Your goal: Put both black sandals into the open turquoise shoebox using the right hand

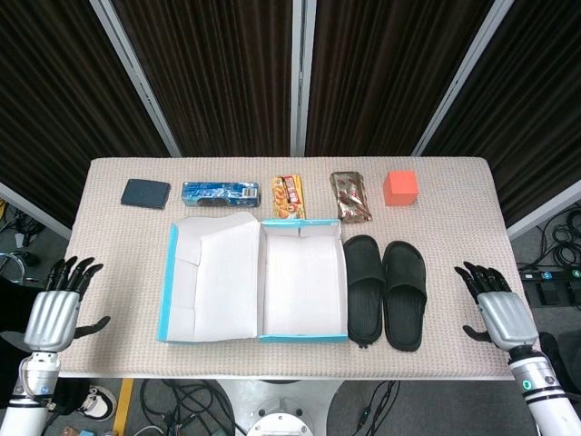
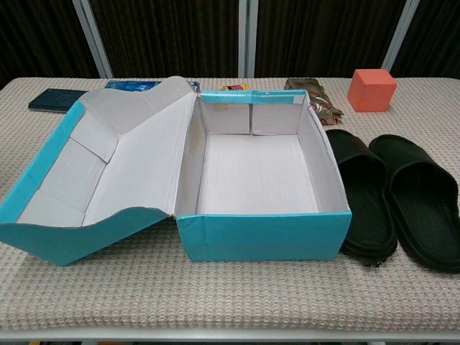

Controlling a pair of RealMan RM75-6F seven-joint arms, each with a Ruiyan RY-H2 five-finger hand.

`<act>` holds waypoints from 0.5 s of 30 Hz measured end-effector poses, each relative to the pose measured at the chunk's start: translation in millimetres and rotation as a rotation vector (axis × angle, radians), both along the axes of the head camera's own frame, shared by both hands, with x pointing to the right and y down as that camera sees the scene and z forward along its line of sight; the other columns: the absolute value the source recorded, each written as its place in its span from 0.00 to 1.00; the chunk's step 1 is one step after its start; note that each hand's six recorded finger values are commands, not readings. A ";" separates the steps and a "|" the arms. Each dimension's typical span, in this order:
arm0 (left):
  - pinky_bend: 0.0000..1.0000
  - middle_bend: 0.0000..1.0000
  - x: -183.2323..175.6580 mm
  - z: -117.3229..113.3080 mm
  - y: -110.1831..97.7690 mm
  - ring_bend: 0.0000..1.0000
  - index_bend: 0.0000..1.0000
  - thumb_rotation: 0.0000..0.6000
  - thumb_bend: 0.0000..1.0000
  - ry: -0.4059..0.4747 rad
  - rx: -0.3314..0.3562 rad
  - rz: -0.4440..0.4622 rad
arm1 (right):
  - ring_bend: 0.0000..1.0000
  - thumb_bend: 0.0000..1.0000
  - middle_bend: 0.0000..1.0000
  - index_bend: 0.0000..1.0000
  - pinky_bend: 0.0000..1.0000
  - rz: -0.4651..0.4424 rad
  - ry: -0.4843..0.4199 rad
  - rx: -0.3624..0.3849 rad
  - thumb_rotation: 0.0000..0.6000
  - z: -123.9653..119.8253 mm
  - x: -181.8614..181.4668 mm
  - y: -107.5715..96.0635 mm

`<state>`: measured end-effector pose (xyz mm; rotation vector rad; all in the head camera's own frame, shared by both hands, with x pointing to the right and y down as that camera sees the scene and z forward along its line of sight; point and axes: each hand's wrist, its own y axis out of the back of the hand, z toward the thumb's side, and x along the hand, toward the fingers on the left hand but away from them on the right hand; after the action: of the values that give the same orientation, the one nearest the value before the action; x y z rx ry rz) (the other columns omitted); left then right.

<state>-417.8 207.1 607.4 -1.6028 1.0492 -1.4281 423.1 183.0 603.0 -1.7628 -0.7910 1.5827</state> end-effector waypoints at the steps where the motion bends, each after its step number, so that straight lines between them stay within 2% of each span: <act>1: 0.04 0.10 0.2 -0.2 0.2 0.03 0.16 1.00 0.09 0.000 0.000 0.002 | 0.00 0.06 0.00 0.00 0.00 -0.002 -0.010 -0.009 1.00 1.2 -3.9 -6.4; 6: 0.04 0.10 2.5 -2.4 1.0 0.03 0.16 1.00 0.09 0.005 0.003 0.012 | 0.00 0.06 0.00 0.00 0.00 0.010 -0.063 -0.078 1.00 10.2 -19.6 -28.7; 13: 0.04 0.10 2.6 -5.7 0.3 0.03 0.16 1.00 0.09 0.009 0.011 0.008 | 0.00 0.06 0.00 0.00 0.00 0.061 -0.153 -0.279 1.00 31.3 -52.3 -65.4; 15: 0.04 0.10 2.1 -6.0 0.3 0.03 0.16 1.00 0.09 0.010 0.010 0.007 | 0.00 0.05 0.00 0.00 0.00 0.075 -0.181 -0.317 1.00 34.2 -64.5 -76.8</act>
<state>-415.7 207.4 601.3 -1.6070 1.0538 -1.4088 358.7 106.2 637.2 -2.1496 -0.7277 1.6884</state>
